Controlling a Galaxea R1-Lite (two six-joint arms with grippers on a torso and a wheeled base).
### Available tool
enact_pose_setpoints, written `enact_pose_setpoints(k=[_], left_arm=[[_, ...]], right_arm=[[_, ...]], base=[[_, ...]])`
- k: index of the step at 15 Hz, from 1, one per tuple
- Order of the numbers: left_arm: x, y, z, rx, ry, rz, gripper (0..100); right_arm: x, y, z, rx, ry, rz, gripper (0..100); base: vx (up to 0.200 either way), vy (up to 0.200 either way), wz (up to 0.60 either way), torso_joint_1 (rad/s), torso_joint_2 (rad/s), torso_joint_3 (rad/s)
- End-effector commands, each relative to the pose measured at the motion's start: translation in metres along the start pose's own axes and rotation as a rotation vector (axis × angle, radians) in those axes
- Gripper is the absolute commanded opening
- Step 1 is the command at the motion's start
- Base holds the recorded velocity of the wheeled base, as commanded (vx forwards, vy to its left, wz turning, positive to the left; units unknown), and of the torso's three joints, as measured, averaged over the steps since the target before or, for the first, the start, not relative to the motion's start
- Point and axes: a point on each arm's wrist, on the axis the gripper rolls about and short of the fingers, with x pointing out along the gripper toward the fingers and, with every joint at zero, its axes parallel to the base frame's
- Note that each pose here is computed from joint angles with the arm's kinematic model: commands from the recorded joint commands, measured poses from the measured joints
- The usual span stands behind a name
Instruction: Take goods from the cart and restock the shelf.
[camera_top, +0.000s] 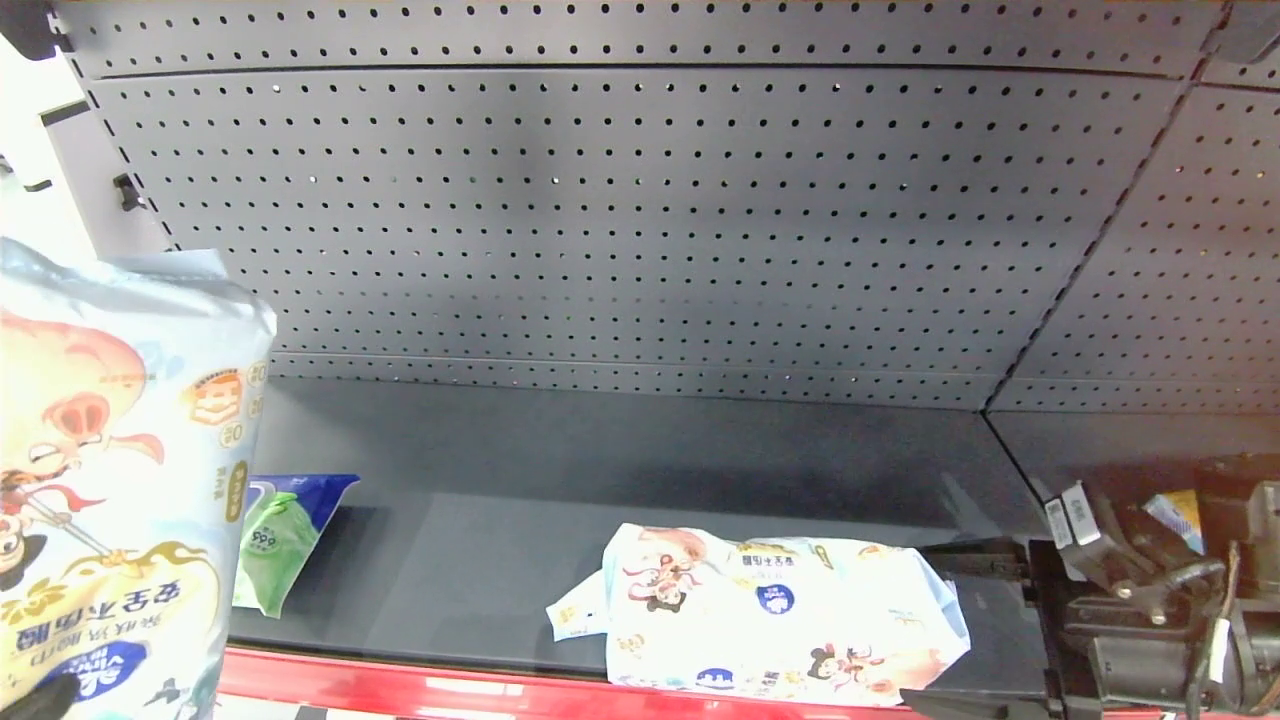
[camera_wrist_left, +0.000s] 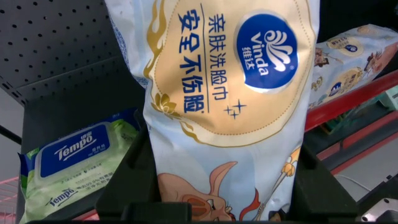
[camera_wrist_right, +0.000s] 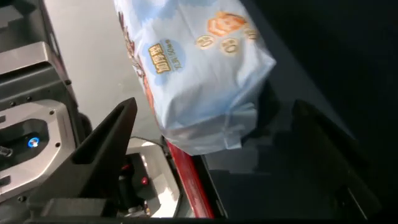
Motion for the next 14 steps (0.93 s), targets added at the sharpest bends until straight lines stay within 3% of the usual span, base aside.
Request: enact_pose_setpoints(k=[1, 4, 6, 7, 9, 10, 14], left_arm=[[0.009, 0.003, 0.005, -0.007, 0.029, -0.006, 0], [0.031, 0.008, 0.016, 0.002, 0.091, -0.062, 0], [0.046, 0.01, 0.021, 0.047, 0.132, -0.099, 0], [0.06, 0.013, 0.021, 0.09, 0.174, -0.115, 0], [0.078, 0.016, 0.024, 0.148, 0.21, -0.174, 0], [0.095, 0.018, 0.025, 0.205, 0.239, -0.235, 0], [0.144, 0.025, 0.028, 0.319, 0.311, -0.306, 0]], right_arm=[[-0.022, 0.005, 0.004, -0.026, -0.047, -0.089, 100], [-0.062, 0.046, -0.006, -0.046, -0.137, -0.218, 100], [-0.083, 0.073, -0.013, -0.042, -0.215, -0.369, 100], [-0.095, 0.091, -0.016, -0.002, -0.304, -0.48, 100], [-0.106, 0.109, -0.019, 0.075, -0.422, -0.614, 100], [-0.109, 0.121, -0.024, 0.115, -0.473, -0.72, 100], [-0.106, 0.148, -0.054, 0.237, -0.446, -0.889, 100]], base=[[0.0, 0.0, 0.0, 0.0, 0.0, 0.0], [0.0, 0.0, 0.0, 0.0, 0.0, 0.0], [0.0, 0.0, 0.0, 0.0, 0.0, 0.0], [0.0, 0.0, 0.0, 0.0, 0.0, 0.0], [0.0, 0.0, 0.0, 0.0, 0.0, 0.0], [0.0, 0.0, 0.0, 0.0, 0.0, 0.0], [0.0, 0.0, 0.0, 0.0, 0.0, 0.0]])
